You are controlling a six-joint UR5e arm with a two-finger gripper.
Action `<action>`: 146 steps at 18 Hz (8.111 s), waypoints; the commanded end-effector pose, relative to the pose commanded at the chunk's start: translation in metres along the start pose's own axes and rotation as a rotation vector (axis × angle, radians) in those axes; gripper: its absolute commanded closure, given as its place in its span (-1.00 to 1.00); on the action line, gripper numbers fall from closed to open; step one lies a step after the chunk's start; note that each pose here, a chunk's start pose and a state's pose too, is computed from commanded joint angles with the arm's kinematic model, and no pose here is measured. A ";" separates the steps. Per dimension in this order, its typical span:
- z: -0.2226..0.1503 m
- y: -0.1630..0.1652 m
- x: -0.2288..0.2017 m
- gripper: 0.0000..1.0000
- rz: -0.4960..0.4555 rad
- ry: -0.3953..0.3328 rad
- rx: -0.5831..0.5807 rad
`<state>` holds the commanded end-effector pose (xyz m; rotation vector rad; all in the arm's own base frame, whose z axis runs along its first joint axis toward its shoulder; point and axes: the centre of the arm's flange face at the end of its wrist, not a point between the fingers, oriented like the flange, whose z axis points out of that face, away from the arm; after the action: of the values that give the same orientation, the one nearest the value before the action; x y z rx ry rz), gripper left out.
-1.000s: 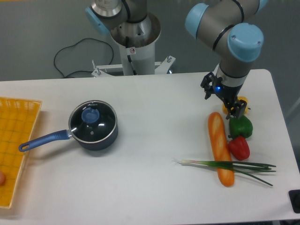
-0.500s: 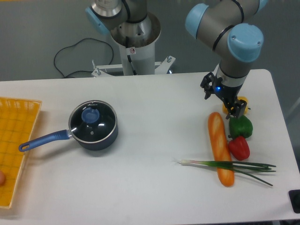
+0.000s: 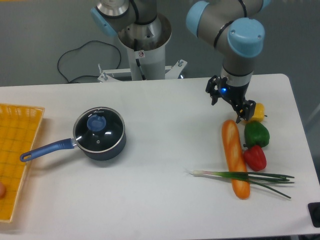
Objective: Open the lid
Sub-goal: 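Move the open gripper across the table toward the saucepan, then hover the gripper above the saucepan lid, aligning with the knob, then lower the open gripper down onto the blue lid knob, then close the gripper around the blue lid knob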
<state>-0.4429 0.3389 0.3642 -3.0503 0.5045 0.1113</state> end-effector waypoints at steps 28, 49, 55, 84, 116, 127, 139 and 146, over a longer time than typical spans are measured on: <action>-0.005 -0.135 0.156 -1.00 0.020 0.032 0.022; 0.013 -0.181 0.225 -1.00 -0.162 0.066 -0.017; 0.015 -0.183 0.222 -1.00 -0.204 0.066 -0.022; 0.029 -0.220 0.241 -1.00 -0.312 0.051 0.030; 0.060 -0.265 0.247 -1.00 -0.344 0.056 0.032; 0.064 -0.271 0.247 -0.98 -0.338 0.052 0.026; 0.062 -0.272 0.247 -0.36 -0.330 0.052 0.026; 0.061 -0.272 0.246 0.06 -0.332 0.051 0.027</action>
<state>-0.1266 0.5208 0.2933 -3.0643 -0.0031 0.0131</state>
